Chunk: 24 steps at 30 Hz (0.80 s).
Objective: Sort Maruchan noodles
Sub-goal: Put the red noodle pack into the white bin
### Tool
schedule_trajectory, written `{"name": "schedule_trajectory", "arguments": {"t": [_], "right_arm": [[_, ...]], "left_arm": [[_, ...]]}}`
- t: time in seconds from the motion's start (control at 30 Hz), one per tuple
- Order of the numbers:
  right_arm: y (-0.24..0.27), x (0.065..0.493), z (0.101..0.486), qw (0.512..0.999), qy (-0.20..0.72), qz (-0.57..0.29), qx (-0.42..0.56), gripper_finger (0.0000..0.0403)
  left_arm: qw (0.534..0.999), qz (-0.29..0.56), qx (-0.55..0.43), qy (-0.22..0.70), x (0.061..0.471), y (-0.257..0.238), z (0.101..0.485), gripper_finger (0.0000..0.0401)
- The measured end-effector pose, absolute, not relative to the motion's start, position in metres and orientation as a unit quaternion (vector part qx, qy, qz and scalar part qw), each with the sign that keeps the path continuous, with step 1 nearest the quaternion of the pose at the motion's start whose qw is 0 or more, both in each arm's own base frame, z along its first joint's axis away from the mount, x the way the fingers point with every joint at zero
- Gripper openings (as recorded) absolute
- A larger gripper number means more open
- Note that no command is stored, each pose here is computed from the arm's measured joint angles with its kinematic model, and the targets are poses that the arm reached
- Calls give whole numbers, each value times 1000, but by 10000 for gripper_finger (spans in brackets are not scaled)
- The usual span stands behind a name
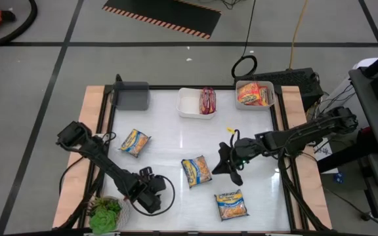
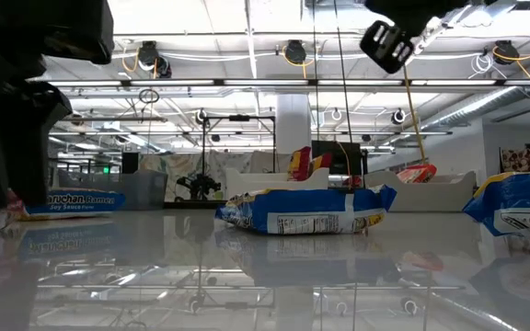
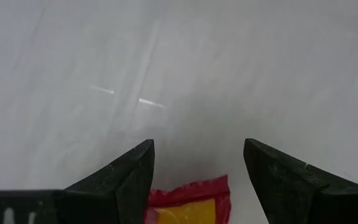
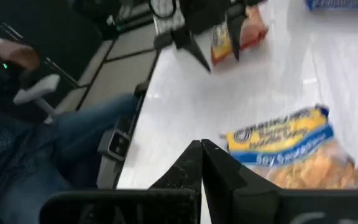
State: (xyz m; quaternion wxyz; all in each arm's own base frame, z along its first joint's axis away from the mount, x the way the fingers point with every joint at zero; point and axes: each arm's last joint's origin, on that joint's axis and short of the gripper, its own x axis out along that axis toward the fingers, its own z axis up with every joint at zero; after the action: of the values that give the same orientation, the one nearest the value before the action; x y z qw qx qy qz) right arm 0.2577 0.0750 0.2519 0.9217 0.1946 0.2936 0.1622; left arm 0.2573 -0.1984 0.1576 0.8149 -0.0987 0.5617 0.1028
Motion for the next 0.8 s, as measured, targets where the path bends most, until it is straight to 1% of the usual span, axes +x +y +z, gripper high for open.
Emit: {"name": "schedule_trajectory", "arguments": {"t": [0.13,0.27,0.47,0.53,0.8], "right_arm": [[82,256,251,928,291,139,186,0],[84,256,251,933,286,124,180,0],[84,256,251,932,287,123,185,0],[84,256,251,933,286,121,181,0],[80,257,251,950,267,57,152,0]], "left_arm": [[814,97,-90,565,253,-202,157,252],[807,84,-55,582,249,-202,157,252],[754,61,-71,651,248,-190,154,252],[744,55,-63,663,249,-185,154,252],[741,21,-35,671,259,-171,154,252]]}}
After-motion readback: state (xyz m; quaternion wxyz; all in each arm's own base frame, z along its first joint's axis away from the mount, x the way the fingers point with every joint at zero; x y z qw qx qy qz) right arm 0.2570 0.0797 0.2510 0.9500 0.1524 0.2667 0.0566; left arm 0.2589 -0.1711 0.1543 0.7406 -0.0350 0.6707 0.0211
